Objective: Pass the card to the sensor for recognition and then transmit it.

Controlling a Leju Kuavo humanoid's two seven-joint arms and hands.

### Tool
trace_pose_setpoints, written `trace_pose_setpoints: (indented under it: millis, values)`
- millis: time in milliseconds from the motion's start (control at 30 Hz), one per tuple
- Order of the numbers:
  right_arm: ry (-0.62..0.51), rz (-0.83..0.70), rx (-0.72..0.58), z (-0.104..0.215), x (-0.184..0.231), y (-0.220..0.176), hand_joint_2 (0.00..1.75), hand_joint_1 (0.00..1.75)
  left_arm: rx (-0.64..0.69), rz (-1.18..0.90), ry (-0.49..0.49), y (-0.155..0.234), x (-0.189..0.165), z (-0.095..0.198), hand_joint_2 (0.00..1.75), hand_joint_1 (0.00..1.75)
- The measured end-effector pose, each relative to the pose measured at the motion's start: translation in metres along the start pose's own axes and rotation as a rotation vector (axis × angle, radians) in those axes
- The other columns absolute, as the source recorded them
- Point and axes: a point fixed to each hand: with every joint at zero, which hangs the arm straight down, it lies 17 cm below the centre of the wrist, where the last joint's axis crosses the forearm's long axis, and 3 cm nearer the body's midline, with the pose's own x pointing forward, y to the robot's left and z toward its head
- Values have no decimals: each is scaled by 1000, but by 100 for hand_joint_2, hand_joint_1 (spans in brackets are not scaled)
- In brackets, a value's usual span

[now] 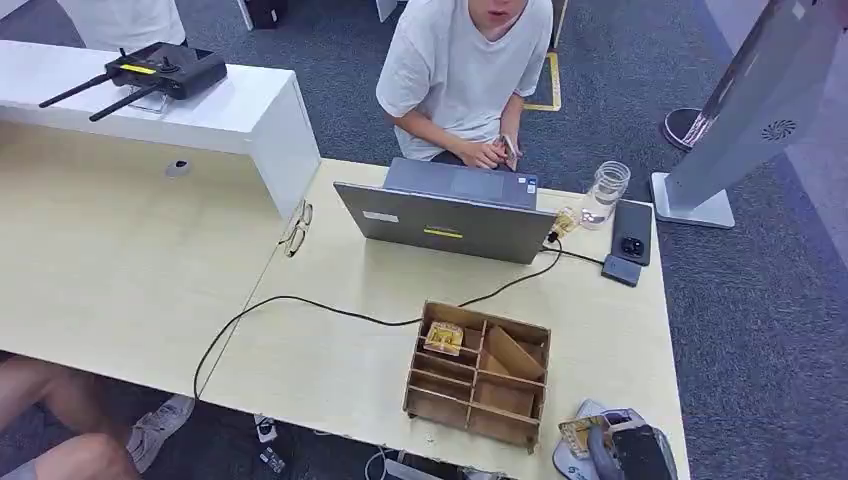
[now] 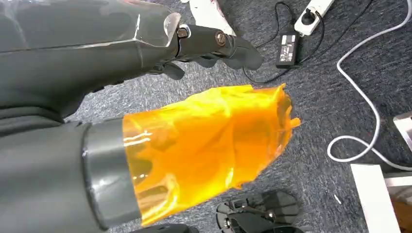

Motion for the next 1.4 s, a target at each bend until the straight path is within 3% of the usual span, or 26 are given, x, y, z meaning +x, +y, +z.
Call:
trace_pose_setpoints:
  millis: [1400]
  values:
    - [56, 62, -42, -7, -16, -1, 175, 175, -2, 13, 2, -3, 2, 1, 0, 0]
